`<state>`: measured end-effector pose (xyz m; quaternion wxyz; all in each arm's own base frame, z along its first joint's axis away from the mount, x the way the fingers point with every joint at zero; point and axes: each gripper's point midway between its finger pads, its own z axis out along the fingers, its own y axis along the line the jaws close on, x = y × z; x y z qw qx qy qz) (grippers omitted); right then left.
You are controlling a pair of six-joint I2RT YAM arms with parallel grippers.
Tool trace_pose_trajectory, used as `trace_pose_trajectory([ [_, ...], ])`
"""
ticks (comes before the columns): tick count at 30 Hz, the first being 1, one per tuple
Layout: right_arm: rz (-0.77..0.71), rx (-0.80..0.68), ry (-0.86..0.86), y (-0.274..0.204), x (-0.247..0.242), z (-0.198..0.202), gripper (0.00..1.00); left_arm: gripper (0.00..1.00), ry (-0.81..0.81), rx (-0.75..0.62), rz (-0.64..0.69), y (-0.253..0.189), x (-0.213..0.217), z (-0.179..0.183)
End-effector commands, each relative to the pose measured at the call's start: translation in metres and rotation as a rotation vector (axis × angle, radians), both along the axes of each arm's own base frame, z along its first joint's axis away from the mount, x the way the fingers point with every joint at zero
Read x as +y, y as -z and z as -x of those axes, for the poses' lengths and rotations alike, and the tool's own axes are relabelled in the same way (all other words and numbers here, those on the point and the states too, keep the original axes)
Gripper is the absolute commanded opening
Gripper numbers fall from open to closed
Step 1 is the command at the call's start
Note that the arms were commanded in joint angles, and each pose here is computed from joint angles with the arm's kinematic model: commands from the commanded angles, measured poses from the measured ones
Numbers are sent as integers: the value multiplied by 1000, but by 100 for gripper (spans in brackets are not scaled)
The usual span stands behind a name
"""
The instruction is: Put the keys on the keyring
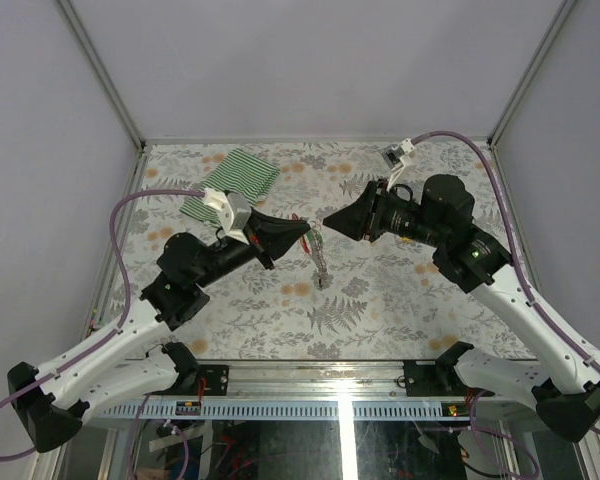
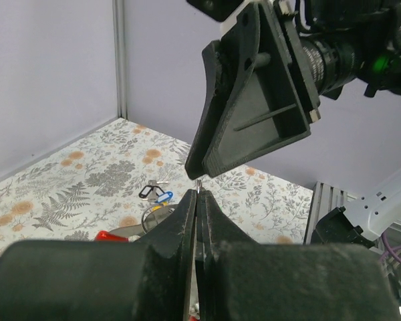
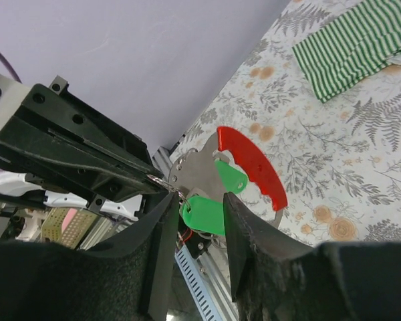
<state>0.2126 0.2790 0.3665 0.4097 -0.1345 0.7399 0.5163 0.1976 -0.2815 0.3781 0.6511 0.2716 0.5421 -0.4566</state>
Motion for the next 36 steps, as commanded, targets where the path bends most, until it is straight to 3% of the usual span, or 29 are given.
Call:
trace_pose_trajectory([
  [1,-88,-80,-95,-22,7,17,39,0,30,-120,124,-44,10,16],
  [12,-177,-97,-167,-30,13,29,42,0,61,-135,144,-51,12,25],
  [21,-162,-168,-20,-38,-7,19,36,0,60,-134,141,-51,12,25],
  [28,-231,-165,-229,-49,12,43,42,0,71,-137,140,-52,11,26],
  [36,-210,-137,-254,-40,17,41,41,0,74,-140,135,-53,10,26],
])
